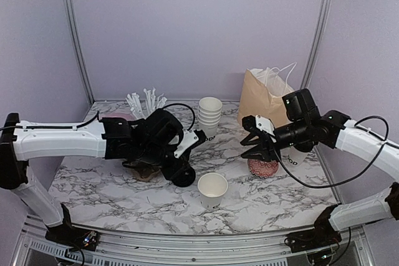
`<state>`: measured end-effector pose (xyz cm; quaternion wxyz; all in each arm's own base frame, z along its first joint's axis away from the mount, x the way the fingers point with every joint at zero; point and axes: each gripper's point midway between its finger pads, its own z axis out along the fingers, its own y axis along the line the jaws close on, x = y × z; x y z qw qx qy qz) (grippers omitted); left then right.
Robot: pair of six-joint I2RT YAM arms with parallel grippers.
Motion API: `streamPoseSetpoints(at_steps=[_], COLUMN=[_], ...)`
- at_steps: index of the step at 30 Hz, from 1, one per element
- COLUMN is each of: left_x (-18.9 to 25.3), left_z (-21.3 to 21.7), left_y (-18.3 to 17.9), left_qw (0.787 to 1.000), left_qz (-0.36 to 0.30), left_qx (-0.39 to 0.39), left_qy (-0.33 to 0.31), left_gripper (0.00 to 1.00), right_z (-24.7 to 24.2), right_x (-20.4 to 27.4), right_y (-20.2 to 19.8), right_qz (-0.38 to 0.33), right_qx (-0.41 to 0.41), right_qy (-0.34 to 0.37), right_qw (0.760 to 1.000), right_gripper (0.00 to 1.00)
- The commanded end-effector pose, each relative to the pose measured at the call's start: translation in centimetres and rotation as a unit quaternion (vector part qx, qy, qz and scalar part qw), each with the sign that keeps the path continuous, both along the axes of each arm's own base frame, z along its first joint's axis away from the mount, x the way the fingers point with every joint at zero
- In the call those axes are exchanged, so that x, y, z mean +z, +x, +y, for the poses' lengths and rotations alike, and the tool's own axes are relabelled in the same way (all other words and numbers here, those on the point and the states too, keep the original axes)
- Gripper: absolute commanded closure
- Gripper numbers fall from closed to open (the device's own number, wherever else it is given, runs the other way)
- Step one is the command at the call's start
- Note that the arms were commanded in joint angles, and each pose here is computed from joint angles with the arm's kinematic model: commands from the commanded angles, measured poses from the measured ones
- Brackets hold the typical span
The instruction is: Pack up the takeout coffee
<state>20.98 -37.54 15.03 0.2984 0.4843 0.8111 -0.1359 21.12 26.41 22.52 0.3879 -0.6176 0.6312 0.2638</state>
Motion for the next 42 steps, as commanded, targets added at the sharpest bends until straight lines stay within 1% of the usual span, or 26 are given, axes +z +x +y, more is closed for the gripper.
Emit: streamPoseSetpoints(at_steps=[1,2,4,5,7,10,13,17,20,23,26,30,33,36,38,40,42], left_x=[4.1,3.6,1.6,0.4,-2.3,-5.4,-8.1,-10.7,-12.0,-13.1,-13.9,-13.8,-13.0,-11.1,-9.0,-5.9,-2.1], left_z=[-0.4,-0.2,0.5,0.9,1.6,2.0,1.6,0.2,0.0,0.0,0.1,0.0,0.3,0.8,1.0,1.1,1.0], left_y=[-0.8,-0.6,0.2,0.5,1.2,1.7,2.2,2.4,3.1,3.3,3.1,2.7,2.3,2.1,1.8,1.8,1.9], left_qw=[0.999,0.999,1.0,1.0,0.998,0.994,0.992,0.991,0.99,0.988,0.987,0.987,0.988,0.99,0.993,0.995,0.998], left_qz=[0.003,0.0,-0.009,-0.012,-0.016,-0.012,-0.003,0.014,0.005,0.004,0.01,0.019,0.024,0.022,0.02,0.008,-0.003], left_qx=[-0.006,-0.003,0.013,0.02,0.029,0.031,0.033,0.027,0.034,0.032,0.028,0.022,0.024,0.033,0.038,0.043,0.06], left_qy=[-0.05,-0.041,-0.006,0.013,0.054,0.099,0.125,0.13,0.14,0.153,0.161,0.156,0.148,0.132,0.114,0.086,0.037], left_gripper=[0.73,0.65,0.57,0.54,0.52,0.52,0.51,0.49,0.49,0.53,0.65,0.8,0.87,0.9,0.9,0.89,0.89], right_z=[0.8,0.9,1.0,1.0,0.9,0.6,0.3,-0.1,-0.2,-0.3,-0.3,-0.2,0.0,0.1,0.3,0.4,0.6], right_x=[3.3,3.5,3.7,3.7,3.8,3.9,4.0,3.6,3.3,3.0,2.7,2.3,2.3,2.6,2.9,3.6,4.8], right_y=[0.2,0.2,0.3,0.3,0.4,0.6,0.6,0.6,0.5,0.4,0.4,0.6,0.7,1.0,1.2,1.6,2.2], right_qz=[0.001,0.002,0.004,0.005,0.005,0.003,0.0,-0.003,-0.002,0.001,0.001,0.004,0.006,0.006,0.006,0.003,-0.005], right_qx=[0.012,0.014,0.011,0.009,0.003,-0.008,-0.017,-0.024,-0.026,-0.026,-0.026,-0.025,-0.022,-0.023,-0.022,-0.024,-0.033], right_qy=[0.031,0.034,0.038,0.038,0.038,0.037,0.037,0.033,0.032,0.032,0.031,0.03,0.03,0.03,0.029,0.029,0.033], right_qw=[0.999,0.999,0.999,0.999,0.999,0.999,0.999,0.999,0.999,0.999,0.999,0.999,0.999,0.999,0.999,0.999,0.999], right_gripper=[0.56,0.55,0.55,0.55,0.55,0.55,0.55,0.55,0.55,0.55,0.56,0.56,0.56,0.56,0.56,0.56,0.55])
